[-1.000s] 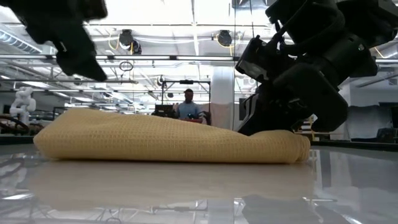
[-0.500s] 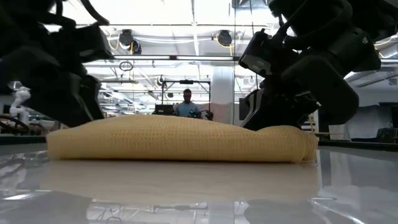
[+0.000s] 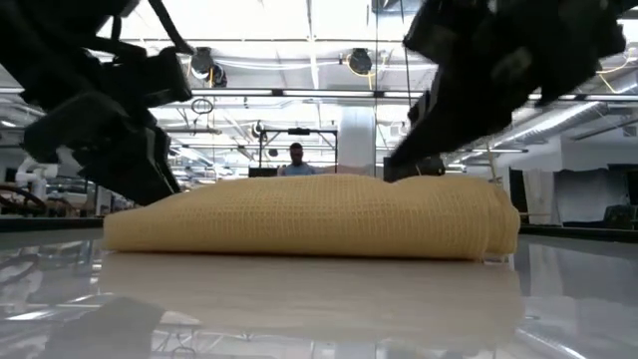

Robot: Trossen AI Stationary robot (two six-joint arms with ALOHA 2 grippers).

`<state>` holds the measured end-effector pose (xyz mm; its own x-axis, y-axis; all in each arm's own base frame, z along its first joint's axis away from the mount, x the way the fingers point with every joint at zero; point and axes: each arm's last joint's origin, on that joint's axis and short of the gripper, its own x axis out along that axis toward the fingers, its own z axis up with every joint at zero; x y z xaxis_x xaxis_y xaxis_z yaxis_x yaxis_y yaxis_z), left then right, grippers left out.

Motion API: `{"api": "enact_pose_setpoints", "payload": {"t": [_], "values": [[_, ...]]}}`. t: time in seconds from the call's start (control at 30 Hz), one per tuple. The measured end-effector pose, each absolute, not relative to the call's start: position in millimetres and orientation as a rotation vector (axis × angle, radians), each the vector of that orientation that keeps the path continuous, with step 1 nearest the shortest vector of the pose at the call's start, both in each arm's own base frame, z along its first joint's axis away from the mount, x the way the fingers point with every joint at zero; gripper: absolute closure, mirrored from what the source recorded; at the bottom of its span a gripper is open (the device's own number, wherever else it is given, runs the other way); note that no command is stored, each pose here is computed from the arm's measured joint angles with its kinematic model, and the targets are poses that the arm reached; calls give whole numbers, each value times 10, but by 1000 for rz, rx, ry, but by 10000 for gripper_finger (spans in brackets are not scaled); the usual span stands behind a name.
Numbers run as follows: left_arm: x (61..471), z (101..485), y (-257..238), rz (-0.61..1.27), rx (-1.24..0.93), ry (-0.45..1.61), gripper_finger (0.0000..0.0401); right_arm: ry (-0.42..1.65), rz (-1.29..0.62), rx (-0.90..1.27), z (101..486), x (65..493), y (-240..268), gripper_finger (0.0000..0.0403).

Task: Roll towel into tight, uniform cylinder
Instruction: Roll the yellow towel

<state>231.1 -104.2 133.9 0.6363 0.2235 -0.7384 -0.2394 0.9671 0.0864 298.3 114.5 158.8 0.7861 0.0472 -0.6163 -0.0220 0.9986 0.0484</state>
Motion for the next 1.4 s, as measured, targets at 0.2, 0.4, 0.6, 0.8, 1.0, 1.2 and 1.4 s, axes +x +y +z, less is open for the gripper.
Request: {"api": "enact_pose_setpoints", "payload": {"t": [0.2,0.4,0.6,0.8,1.0,1.2,1.4], "values": [[2354,1322,-953,333,-73,832,254,493,64,50,1663,2996,1421,403],[2404,1303,-919,348,-88,812,260,486,-75,48,1366,3046,1501,403],[2400,1367,-926,336,-116,788,260,555,-182,86,1068,3059,1467,403],[2267,1565,-1043,276,-142,746,260,612,-239,153,949,3019,1472,403],[2218,1625,-1094,357,2,648,260,624,-234,144,944,2991,1503,403],[2360,1498,-964,420,78,664,260,624,-209,156,995,2980,1512,403],[2427,1900,-1083,279,49,444,261,600,-172,150,1241,2916,1537,403]]}}
